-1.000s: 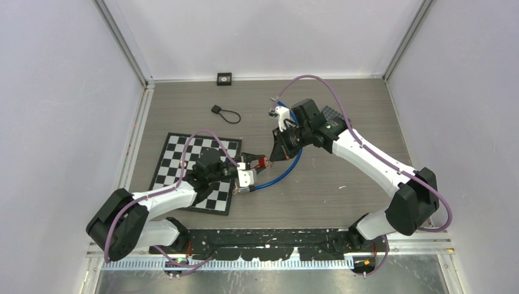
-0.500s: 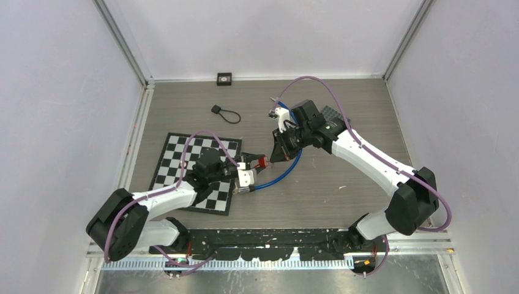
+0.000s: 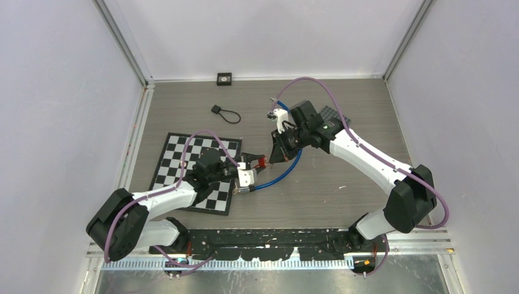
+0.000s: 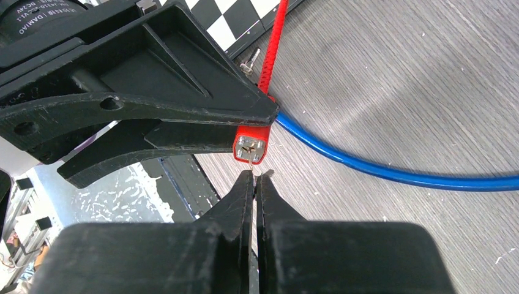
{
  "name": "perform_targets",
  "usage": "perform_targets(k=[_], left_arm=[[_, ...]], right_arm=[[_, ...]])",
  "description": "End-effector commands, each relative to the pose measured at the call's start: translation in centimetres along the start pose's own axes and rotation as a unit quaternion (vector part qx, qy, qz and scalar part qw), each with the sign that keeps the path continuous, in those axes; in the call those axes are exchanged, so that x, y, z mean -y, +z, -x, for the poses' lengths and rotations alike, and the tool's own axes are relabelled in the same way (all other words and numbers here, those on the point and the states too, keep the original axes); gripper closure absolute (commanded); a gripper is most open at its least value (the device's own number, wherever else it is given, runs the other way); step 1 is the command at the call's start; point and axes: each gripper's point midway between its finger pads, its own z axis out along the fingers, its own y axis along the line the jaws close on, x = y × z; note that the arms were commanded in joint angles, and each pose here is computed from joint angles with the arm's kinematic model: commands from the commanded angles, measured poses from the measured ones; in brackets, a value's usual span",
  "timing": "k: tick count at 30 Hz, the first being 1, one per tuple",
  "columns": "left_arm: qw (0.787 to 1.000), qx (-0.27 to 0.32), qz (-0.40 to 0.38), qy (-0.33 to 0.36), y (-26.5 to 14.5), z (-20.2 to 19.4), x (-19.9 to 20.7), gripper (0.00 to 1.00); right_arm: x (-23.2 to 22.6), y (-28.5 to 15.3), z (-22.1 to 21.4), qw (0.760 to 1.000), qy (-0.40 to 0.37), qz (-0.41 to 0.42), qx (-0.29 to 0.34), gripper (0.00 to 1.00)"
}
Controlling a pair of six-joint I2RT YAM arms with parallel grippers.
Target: Unlock with the key
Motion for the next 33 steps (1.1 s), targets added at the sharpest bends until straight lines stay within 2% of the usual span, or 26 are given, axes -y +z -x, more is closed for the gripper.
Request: perform_targets(k=[1,24,33], left_arm=[[0.999,0.03,0.024,0.027,0.2,2.3,-2.3,1.0],[0.998,-0.047,0.009,0.047,1.4,0.5,-2.2,1.0],[0.997,-0.072,0.016,0.039,1.6,0.1,-2.6,1.0]], right_arm=[[-0.3,0.2,1.0,1.0,-0.009,0.001,0.015,0.99],[0.4,2.2,1.6,0.999,0.048,0.0,0.002,0.99],[0.0,3.2,1.3,0.997,0.073,0.039,-0.007,1.0]])
